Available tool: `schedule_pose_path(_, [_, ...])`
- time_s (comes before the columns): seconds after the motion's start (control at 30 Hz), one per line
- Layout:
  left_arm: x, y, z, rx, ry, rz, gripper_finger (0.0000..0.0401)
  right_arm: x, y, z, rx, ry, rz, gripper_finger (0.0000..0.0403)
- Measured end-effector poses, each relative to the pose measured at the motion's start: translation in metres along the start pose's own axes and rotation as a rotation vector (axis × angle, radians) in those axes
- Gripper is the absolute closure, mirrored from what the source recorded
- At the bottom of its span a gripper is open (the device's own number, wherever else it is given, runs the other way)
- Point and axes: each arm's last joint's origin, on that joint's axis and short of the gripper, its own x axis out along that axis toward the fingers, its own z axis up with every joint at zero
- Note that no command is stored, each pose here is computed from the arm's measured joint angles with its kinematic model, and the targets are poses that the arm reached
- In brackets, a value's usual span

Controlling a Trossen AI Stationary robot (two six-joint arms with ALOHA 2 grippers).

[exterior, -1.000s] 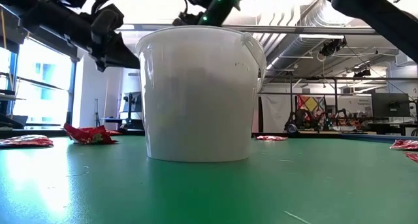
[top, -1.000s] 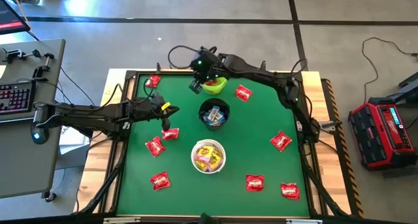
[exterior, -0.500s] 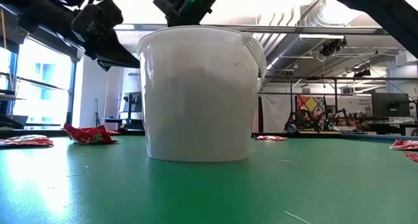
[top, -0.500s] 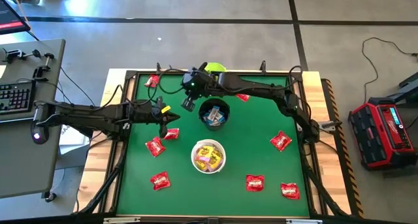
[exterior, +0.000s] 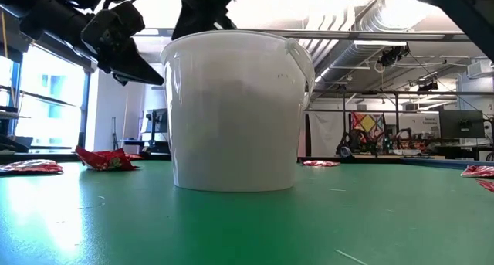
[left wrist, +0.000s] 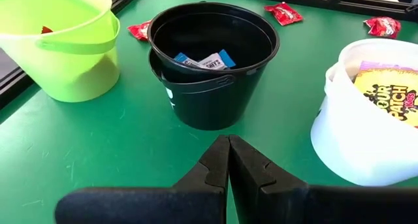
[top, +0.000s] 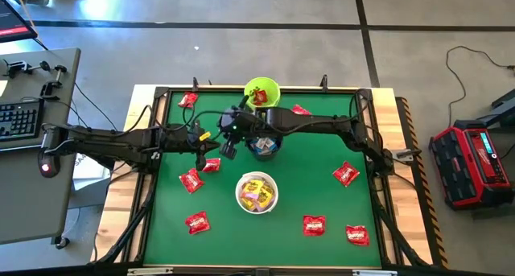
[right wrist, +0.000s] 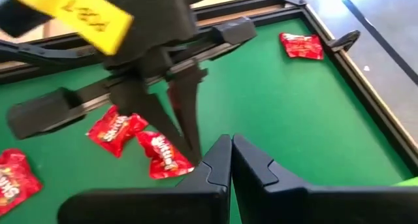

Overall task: Sort candy by brand, put in halloween buckets
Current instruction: Put the red candy into the green bucket

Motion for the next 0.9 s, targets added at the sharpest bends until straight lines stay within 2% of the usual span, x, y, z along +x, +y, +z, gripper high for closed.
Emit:
schedule_pose_path(0.33, [0.0, 0.0, 0.0, 0.001, 0.0, -0.002, 0.04, -0.003, 0.028, -0.005, 0.013, -0.012, 0.072, 0.0403])
schedule_pose_path(0.57, [0.0, -0.001, 0.0, 0.001, 0.003, -0.036, 0.0401, 0.006, 0.048, -0.032, -0.004, 0.084, 0.069, 0.0403])
schedule_pose_path(0.77, [0.0, -0.002, 0.0, 0.003, 0.007, -0.053, 0.0401, -0.034, 0.04, -0.042, 0.026, 0.079, 0.016, 0.0403])
schedule_pose_path(0.9, [0.0, -0.001, -0.001, 0.018, 0.009, -0.052, 0.0401, -0.067, 0.03, -0.065, 0.076, 0.102, -0.031, 0.0403])
